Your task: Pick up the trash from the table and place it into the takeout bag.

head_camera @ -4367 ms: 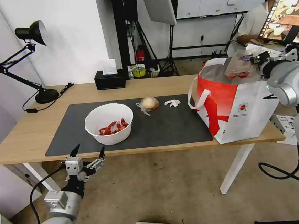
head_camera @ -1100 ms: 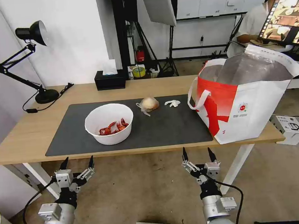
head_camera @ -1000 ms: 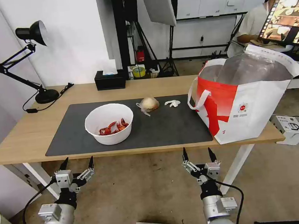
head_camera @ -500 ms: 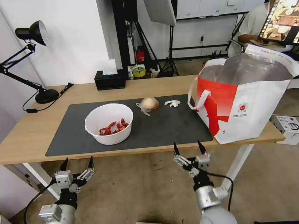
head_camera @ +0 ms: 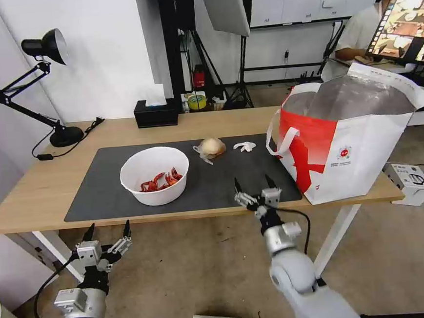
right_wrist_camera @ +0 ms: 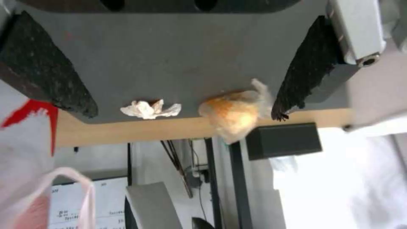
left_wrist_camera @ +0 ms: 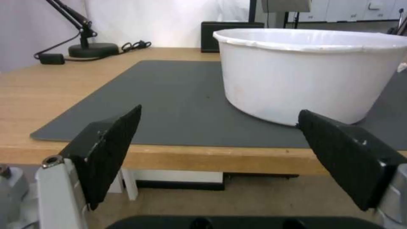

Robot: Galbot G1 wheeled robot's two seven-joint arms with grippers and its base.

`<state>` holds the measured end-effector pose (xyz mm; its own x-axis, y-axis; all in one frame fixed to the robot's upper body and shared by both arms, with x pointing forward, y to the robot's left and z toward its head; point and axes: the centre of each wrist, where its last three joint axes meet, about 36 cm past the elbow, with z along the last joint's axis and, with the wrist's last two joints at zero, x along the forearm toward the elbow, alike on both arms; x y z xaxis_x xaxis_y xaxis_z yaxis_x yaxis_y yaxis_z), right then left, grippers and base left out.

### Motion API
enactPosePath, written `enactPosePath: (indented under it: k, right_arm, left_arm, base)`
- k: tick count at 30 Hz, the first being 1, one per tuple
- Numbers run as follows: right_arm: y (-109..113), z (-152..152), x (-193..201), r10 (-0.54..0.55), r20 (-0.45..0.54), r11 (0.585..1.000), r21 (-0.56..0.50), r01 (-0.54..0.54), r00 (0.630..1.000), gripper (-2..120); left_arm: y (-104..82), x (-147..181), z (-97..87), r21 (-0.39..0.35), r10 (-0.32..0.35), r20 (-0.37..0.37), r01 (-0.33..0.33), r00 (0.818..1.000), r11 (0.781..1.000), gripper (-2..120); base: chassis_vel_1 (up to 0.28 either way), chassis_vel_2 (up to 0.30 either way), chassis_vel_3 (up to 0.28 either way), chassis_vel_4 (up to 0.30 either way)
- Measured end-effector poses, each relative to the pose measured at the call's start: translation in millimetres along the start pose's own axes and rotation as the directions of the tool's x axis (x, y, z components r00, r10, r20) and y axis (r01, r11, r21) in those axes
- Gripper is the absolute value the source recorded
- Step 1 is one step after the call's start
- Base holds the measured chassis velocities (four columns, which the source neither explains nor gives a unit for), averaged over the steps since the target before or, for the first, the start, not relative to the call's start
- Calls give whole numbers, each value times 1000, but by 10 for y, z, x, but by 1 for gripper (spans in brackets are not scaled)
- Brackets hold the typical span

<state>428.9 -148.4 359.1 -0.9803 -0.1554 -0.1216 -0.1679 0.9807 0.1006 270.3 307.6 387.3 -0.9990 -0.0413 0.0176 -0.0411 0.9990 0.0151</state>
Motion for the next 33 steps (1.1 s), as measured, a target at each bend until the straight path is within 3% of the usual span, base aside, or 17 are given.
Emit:
enactPosePath:
  k: [8,18,33]
  right_arm:
    - [-2,68,-643,15,-43,999,38,-14,999,100]
    - [15,121,-1176,66,-89,995,74,-60,994,100]
    - [120,-400,-1763,159,-118,987,35,-156,980,100]
  left_arm:
    - [44,-32,17,-5,-7,-1,7,1000,1000,100]
    - [6,-56,57,17,-13,-2,13,1000,1000,100]
    - [31,-107,95,27,-15,0,15,1000,1000,100]
  base:
    - [0,0,0,0]
    - [0,0,0,0]
    - [0,0,0,0]
